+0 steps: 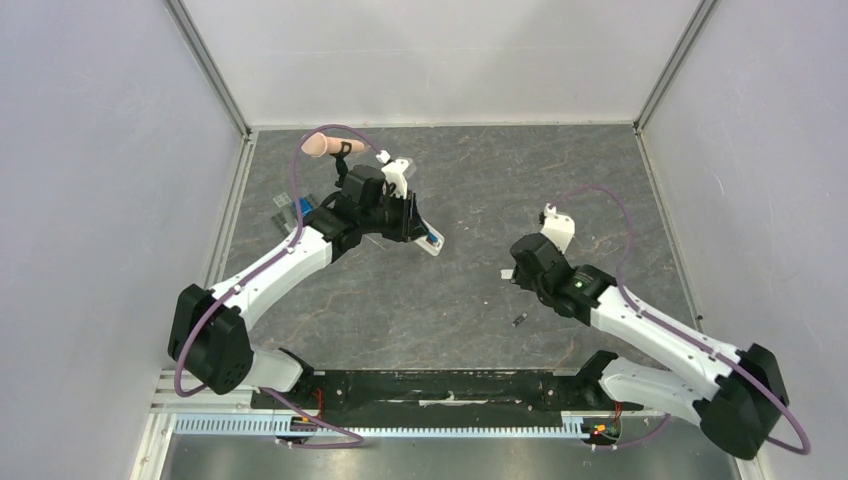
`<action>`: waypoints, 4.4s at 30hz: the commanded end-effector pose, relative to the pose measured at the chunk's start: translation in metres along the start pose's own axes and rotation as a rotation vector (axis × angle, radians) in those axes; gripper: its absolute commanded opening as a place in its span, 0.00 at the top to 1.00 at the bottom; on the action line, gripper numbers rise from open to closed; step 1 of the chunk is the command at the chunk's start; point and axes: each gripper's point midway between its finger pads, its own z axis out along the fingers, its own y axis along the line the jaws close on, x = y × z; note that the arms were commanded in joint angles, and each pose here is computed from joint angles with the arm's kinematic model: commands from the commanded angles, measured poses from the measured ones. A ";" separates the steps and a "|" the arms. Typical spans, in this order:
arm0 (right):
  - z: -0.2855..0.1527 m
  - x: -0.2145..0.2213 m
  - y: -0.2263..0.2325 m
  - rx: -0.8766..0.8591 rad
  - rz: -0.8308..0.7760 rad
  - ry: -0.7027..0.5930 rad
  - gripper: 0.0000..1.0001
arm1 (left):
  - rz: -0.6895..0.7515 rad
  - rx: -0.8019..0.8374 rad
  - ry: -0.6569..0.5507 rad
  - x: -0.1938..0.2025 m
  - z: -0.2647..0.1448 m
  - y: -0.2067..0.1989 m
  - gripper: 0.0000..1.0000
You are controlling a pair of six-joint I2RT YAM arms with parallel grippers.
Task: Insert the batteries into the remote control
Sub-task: Adjust the battery at the center of the board, then pick up the battery from the center of the board, then load the battery into the remote control.
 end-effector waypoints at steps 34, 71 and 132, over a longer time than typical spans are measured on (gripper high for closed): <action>0.002 0.076 -0.037 -0.576 -1.668 0.315 0.50 | -0.033 -0.081 -0.112 -0.053 -0.003 0.032 0.98; 0.014 0.108 -0.032 -0.682 -1.747 0.384 0.58 | -0.071 -0.049 -0.096 -0.058 0.012 0.045 0.98; -0.089 -0.016 0.102 -0.620 -0.653 0.145 1.00 | -0.275 0.737 0.274 0.028 0.013 -0.081 0.98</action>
